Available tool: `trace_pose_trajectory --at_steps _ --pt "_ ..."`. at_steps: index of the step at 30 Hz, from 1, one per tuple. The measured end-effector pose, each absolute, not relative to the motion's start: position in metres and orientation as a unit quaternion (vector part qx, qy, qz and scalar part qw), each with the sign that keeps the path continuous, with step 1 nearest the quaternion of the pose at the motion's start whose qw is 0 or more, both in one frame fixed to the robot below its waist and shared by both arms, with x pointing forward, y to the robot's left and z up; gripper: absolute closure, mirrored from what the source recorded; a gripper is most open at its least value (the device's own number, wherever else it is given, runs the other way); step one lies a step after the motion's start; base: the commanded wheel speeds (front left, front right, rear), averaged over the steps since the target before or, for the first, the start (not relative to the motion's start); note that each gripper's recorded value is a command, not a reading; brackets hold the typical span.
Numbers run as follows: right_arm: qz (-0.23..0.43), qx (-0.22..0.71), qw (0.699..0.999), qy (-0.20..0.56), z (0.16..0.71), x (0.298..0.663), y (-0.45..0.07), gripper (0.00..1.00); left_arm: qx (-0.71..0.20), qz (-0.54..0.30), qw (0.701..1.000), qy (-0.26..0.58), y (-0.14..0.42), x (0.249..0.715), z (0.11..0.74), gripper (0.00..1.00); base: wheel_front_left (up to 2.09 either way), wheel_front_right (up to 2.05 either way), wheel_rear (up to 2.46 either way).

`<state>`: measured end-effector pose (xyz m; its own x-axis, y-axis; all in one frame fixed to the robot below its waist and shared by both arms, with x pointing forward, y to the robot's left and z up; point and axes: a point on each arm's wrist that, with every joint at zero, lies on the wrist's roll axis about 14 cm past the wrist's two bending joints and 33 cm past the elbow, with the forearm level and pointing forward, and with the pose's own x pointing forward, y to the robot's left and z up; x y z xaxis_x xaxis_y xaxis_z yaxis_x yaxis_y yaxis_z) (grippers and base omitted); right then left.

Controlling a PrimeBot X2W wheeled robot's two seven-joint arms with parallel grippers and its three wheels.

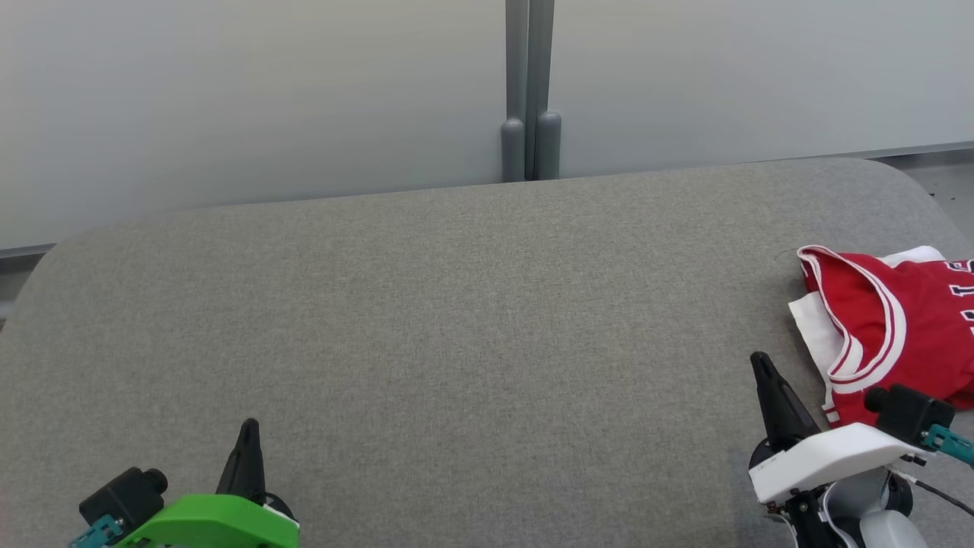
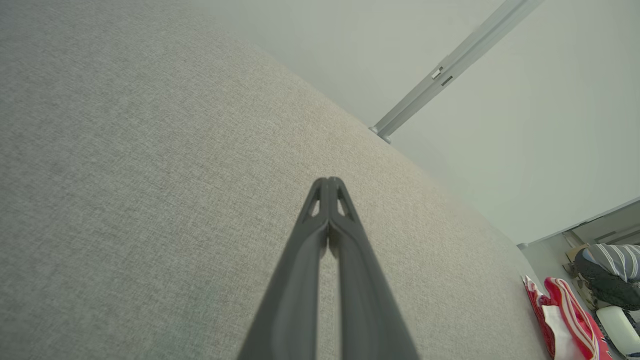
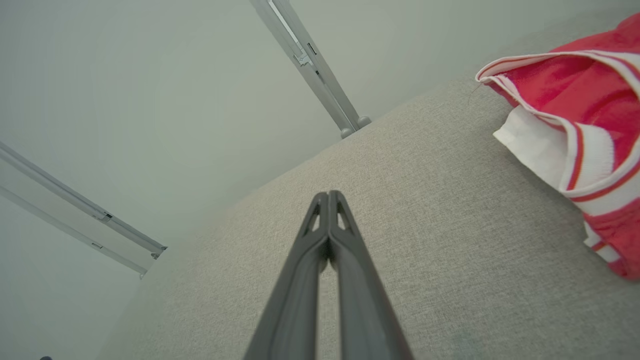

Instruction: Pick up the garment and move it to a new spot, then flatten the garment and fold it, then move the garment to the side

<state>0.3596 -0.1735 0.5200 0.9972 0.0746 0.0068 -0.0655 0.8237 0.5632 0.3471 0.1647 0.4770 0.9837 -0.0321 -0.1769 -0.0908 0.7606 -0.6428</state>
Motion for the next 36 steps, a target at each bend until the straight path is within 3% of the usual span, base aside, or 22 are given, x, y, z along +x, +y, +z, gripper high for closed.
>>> trace_pose_trajectory --at_steps 36 --pt "0.022 0.501 0.865 0.012 0.516 0.37 -0.182 1.0 -0.526 0.021 0.847 0.073 0.18 0.363 0.487 1.0 0.0 0.0 0.0"
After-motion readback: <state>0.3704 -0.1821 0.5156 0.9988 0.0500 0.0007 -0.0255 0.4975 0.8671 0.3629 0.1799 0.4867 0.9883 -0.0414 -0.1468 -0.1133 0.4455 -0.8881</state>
